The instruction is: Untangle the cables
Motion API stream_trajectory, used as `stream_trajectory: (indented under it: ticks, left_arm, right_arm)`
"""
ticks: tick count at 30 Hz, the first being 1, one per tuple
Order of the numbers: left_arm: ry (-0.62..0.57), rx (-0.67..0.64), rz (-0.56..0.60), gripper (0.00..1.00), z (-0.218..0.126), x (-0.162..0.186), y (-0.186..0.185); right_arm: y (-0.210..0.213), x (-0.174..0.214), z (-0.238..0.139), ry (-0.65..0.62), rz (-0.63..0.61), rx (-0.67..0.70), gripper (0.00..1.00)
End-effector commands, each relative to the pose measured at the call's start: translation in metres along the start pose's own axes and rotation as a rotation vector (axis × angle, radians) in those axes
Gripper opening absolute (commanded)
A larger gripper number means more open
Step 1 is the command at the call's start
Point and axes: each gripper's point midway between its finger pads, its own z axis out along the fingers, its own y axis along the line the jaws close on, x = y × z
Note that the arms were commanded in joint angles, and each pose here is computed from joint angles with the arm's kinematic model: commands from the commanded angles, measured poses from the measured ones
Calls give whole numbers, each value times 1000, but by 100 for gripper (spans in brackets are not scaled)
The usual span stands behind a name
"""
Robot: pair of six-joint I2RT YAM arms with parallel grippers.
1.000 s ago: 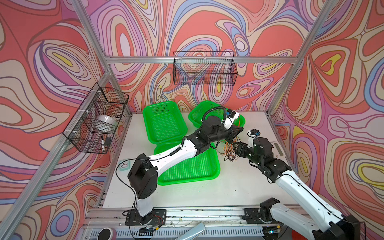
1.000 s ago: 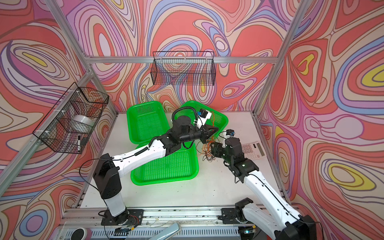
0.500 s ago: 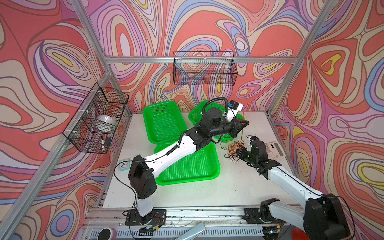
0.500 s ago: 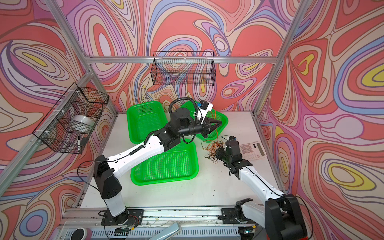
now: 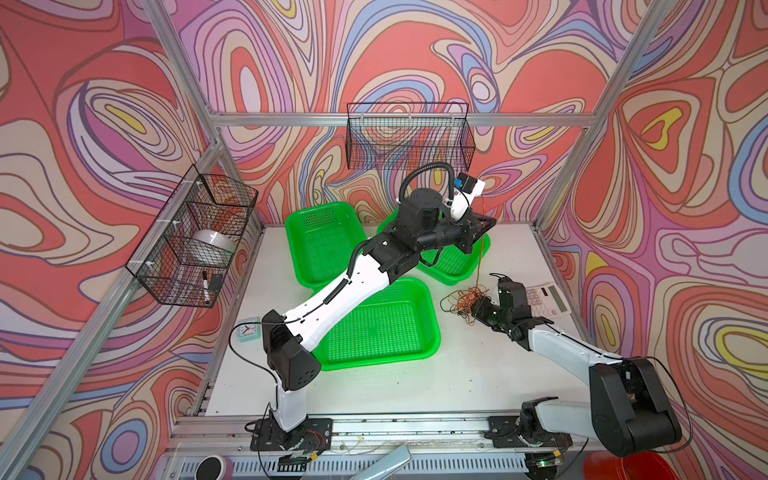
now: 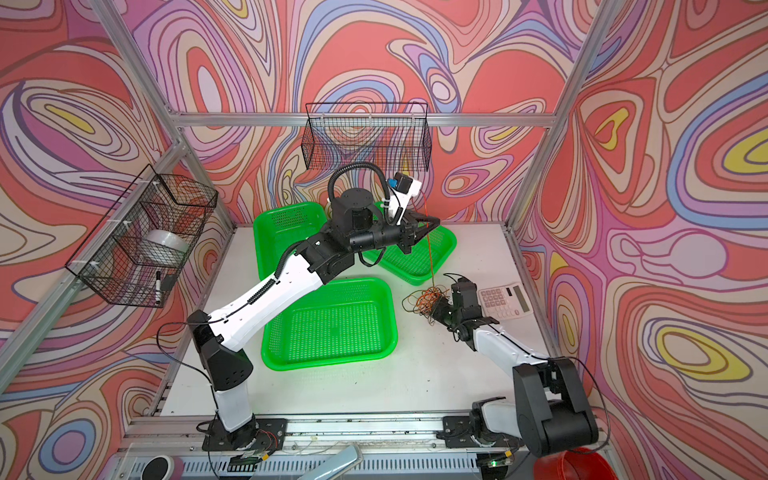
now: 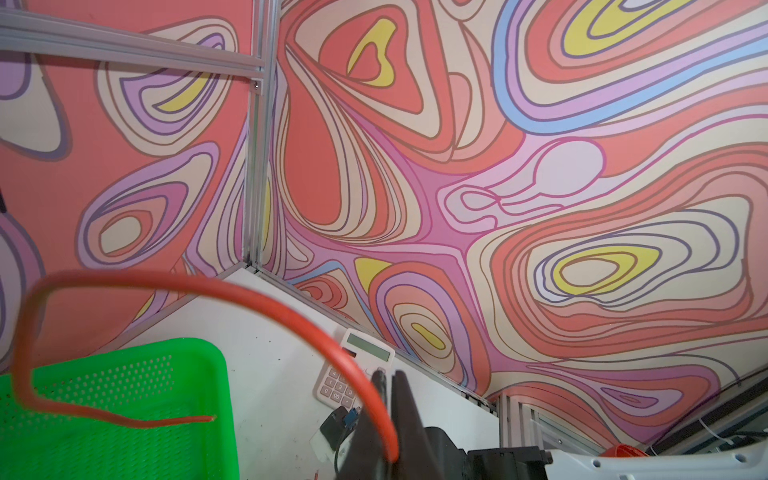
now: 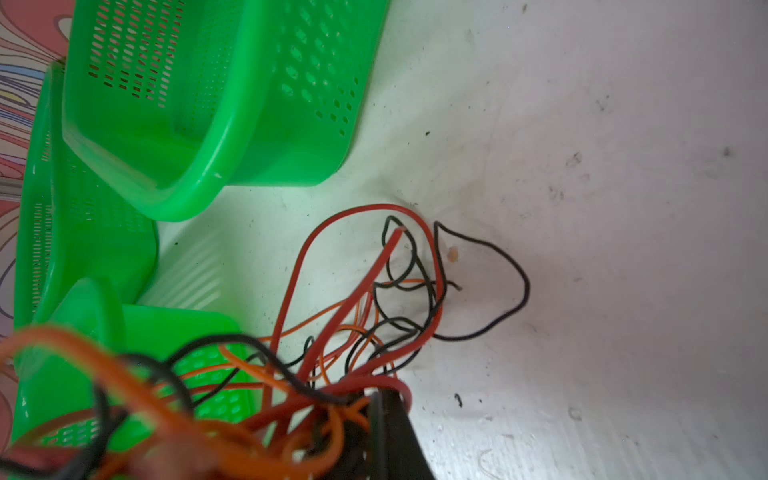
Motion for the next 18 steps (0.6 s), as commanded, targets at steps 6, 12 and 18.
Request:
stream_trajectory:
  ticks: [6,12,18]
  left_arm:
    - [-117,38,38,0,-10,-40,-11]
    - [-92,42,28,0,-1,-27,-5]
    - [-78,42,19,0,3,-22,-3]
  right_arm:
    - [21,-19,-45,-63,-155,-22,58]
    - [56,-38,-99,-193,-283,-124,65]
    - [125,-45,-142,-280,-484,-417,66]
